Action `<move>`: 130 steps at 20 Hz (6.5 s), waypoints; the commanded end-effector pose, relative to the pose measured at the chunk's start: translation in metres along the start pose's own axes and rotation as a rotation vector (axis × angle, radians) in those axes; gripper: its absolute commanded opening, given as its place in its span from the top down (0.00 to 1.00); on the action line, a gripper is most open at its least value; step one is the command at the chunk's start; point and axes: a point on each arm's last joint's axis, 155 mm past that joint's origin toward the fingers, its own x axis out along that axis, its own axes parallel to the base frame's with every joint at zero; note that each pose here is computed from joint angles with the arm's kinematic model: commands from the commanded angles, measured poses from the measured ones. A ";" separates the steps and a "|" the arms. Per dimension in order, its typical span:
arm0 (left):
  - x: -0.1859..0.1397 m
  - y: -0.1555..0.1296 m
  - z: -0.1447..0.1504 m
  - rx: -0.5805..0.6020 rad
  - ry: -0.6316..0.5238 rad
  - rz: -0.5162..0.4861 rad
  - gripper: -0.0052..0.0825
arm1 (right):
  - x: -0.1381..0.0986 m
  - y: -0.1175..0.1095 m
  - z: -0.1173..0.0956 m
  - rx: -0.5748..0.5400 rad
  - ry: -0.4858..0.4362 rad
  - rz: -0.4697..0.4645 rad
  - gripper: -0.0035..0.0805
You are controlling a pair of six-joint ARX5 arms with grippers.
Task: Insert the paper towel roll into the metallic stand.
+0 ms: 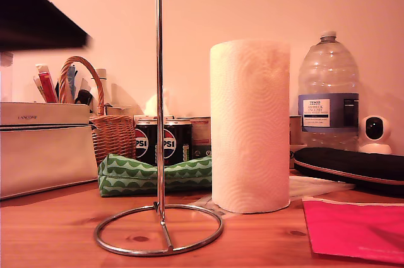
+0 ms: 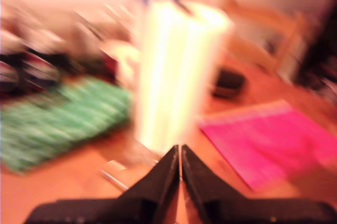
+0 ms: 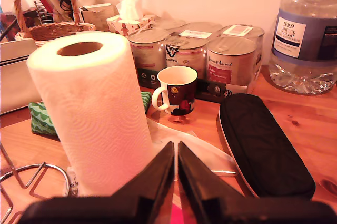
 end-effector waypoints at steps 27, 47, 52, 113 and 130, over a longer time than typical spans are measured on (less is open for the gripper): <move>0.109 0.048 -0.056 -0.006 -0.001 0.337 0.29 | 0.004 0.001 -0.006 0.002 0.014 0.004 0.97; 0.138 0.089 -0.089 -0.010 0.194 0.397 0.92 | 0.004 0.001 -0.003 0.002 0.005 0.004 0.97; 0.137 0.092 -0.088 0.037 0.205 0.401 0.97 | 0.004 0.001 -0.003 0.003 0.004 0.004 0.97; 0.023 0.017 -0.054 0.201 0.669 -0.105 0.97 | 0.123 0.134 0.029 -0.646 0.617 0.566 0.45; 0.019 0.032 -0.061 0.231 0.707 -0.074 0.97 | 0.126 0.114 0.034 -0.619 0.728 0.483 0.97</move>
